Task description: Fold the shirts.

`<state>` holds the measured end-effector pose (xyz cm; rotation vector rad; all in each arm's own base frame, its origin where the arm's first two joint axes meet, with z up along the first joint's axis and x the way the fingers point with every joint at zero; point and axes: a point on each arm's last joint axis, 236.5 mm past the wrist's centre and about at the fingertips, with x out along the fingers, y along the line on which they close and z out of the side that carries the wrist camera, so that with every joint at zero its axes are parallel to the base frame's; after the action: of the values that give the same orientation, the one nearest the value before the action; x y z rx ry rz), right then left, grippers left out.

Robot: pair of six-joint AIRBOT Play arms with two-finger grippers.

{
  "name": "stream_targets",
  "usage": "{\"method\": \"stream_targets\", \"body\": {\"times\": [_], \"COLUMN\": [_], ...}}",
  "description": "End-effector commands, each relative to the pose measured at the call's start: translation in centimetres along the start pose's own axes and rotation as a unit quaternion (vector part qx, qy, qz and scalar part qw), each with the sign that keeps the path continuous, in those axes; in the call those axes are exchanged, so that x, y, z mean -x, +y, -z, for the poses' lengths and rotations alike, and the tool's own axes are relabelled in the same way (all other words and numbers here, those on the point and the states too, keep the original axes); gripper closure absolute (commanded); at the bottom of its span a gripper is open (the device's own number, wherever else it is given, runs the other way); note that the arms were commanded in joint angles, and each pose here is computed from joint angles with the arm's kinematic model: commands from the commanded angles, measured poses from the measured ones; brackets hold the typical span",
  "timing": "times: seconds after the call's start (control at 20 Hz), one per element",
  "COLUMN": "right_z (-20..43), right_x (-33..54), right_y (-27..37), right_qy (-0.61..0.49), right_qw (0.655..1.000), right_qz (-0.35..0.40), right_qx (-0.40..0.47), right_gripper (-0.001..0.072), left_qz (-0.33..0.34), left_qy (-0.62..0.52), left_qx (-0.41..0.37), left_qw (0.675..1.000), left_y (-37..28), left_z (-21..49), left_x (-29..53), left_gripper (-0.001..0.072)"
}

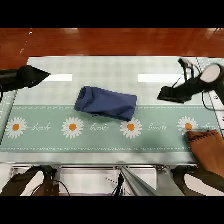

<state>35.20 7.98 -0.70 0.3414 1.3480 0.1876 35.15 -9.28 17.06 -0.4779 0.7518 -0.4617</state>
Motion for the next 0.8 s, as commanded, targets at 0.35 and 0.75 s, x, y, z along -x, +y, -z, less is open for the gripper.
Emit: {"method": "stream_targets", "body": {"times": [0.35,0.75], "right_z": [2.9,2.1], "right_x": [-12.3,-5.0], "right_y": [10.6,15.4], "right_qy": [-0.026,-0.026], "right_qw": [0.969,0.948], "right_qz": [-0.191,-0.317], "right_qx": [-0.154,0.022], "right_gripper": [0.0125,0.0686], "left_qz": [-0.004,0.007], "left_qy": [0.028,0.06], "left_qx": [-0.006,-0.001], "left_qw": [1.0,0.998], "left_y": [0.2,0.1], "left_z": [1.4,2.6], "left_x": [0.0,-1.5], "left_gripper": [0.0685,0.0686]}}
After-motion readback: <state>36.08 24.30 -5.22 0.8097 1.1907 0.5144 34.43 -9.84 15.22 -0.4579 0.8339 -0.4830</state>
